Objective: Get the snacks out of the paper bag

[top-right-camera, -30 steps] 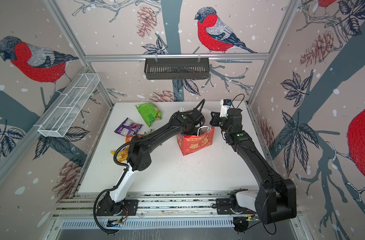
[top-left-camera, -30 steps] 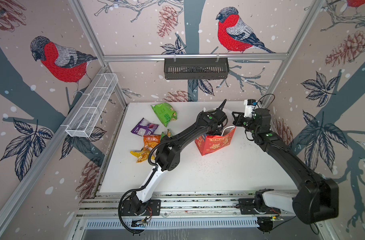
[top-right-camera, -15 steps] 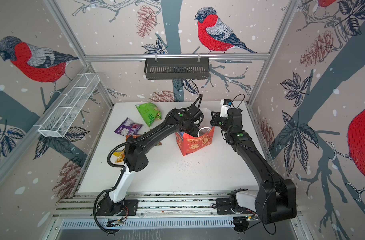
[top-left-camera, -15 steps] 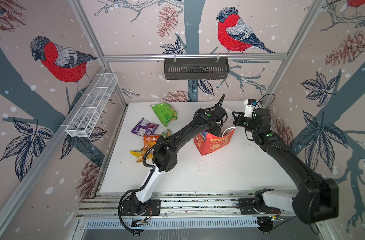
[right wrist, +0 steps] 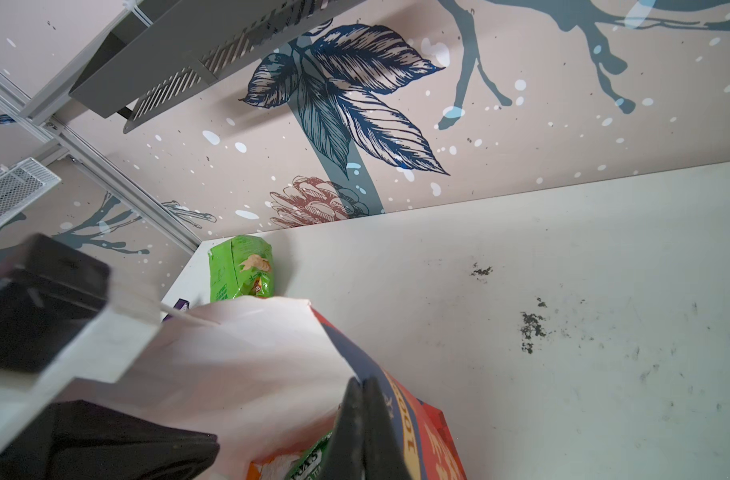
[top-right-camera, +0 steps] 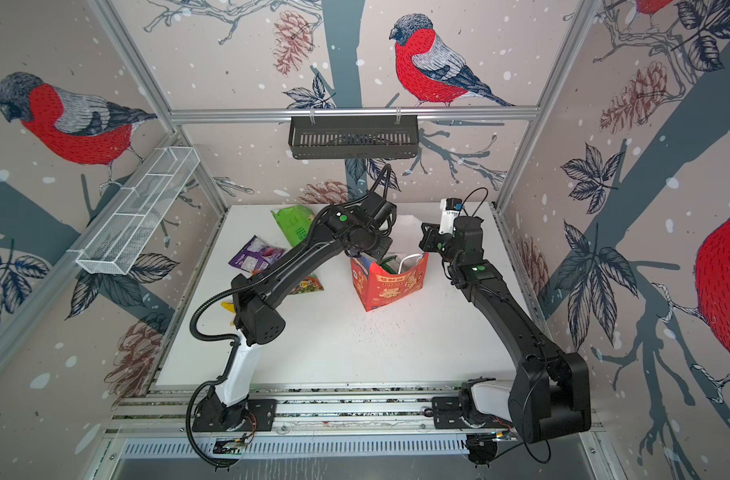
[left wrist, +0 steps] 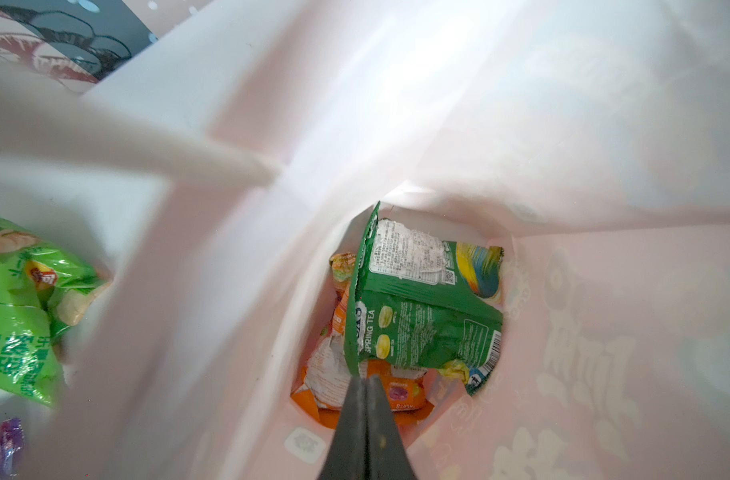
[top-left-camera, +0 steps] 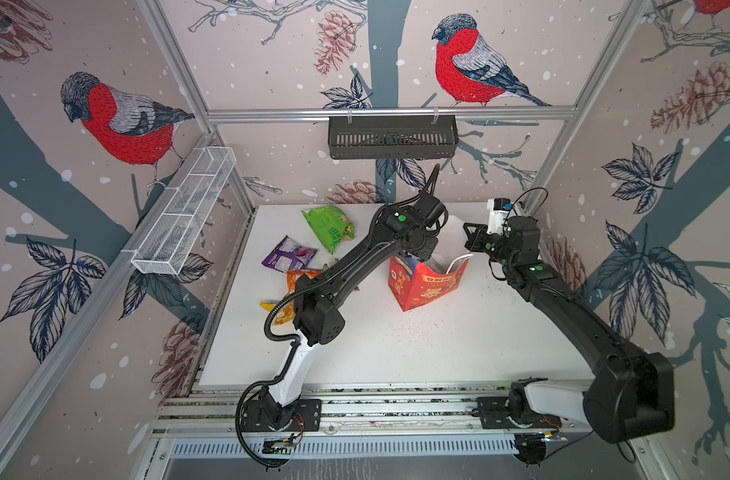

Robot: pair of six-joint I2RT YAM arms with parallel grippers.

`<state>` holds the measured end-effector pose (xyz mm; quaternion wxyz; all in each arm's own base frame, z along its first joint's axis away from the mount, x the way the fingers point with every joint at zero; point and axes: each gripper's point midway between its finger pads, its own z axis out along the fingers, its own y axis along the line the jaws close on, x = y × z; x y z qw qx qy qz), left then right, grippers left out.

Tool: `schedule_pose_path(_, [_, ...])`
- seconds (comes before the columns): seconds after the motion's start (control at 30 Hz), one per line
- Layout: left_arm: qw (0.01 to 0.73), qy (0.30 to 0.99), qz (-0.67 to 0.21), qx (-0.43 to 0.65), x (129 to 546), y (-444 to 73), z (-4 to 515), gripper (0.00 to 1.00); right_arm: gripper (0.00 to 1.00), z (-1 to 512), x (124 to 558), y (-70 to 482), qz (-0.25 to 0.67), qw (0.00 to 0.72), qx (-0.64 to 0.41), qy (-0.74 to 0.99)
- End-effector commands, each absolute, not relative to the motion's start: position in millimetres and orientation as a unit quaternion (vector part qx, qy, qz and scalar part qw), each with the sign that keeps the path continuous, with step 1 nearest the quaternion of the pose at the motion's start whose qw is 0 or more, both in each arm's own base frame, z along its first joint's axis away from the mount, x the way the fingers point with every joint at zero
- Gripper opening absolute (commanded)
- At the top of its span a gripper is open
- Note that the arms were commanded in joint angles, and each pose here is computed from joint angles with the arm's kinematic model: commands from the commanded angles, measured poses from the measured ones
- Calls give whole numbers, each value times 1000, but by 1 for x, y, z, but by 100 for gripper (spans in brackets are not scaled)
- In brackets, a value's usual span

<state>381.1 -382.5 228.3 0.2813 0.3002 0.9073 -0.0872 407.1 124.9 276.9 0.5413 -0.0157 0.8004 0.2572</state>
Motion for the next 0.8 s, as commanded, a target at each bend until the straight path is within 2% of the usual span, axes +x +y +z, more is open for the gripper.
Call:
schedule_pose_path(0.0, [321,898,-84,290,390,-378,253,0,0,282,409,126,263,549,-19,793])
schedule_pose_path(0.37, [375,880,-107,269,402,-375,294,0,0,282,408,127,263,549,-22,793])
schedule_pose_path(0.67, [336,884,-137,295,383,-382,286,0,0,293,407,130,267,558,-35,785])
schedule_pose_path(0.7, [334,884,-139,296,380,-382,287,3,0,294,407,130,267,559,-37,784])
schedule_pose_path(0.73, [332,885,-140,295,377,-382,288,16,0,296,407,131,268,560,-42,783])
schedule_pose_path(0.77, [335,883,-143,296,373,-382,292,22,0,297,407,133,270,561,-46,781])
